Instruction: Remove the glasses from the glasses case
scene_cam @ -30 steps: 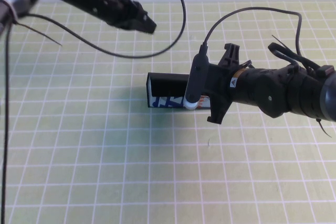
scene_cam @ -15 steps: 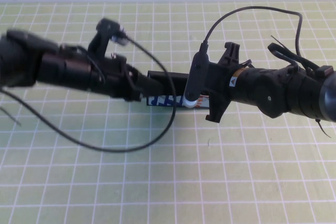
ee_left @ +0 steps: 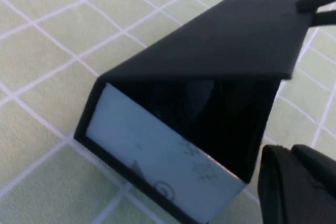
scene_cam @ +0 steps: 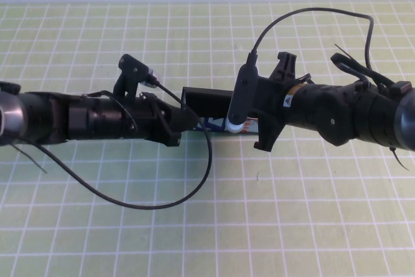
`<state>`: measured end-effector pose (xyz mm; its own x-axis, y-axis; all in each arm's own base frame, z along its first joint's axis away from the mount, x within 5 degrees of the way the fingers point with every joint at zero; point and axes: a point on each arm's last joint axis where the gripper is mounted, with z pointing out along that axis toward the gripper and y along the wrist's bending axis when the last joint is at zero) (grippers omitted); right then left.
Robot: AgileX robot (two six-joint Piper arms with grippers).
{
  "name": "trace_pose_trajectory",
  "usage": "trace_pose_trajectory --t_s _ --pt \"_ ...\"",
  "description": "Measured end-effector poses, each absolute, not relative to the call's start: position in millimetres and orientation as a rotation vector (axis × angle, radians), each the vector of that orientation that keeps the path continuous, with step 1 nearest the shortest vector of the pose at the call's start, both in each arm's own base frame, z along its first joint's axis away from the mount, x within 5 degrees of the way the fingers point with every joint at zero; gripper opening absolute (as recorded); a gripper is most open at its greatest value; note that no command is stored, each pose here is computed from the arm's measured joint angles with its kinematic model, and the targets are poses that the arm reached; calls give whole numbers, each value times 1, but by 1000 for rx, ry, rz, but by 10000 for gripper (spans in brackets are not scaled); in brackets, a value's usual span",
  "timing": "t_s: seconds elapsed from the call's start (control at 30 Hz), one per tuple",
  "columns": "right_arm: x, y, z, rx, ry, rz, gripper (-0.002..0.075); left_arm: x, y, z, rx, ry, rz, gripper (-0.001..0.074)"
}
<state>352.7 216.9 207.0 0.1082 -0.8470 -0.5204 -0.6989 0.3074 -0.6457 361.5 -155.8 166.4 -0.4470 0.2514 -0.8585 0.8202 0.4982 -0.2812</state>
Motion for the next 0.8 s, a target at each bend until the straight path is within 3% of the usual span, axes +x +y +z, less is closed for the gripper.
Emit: trace_pose_trajectory --t_s 0.8 --pt "352 217 206 -1436 1639 -192 -5 386 -170 173 1091 1723 -805 -4"
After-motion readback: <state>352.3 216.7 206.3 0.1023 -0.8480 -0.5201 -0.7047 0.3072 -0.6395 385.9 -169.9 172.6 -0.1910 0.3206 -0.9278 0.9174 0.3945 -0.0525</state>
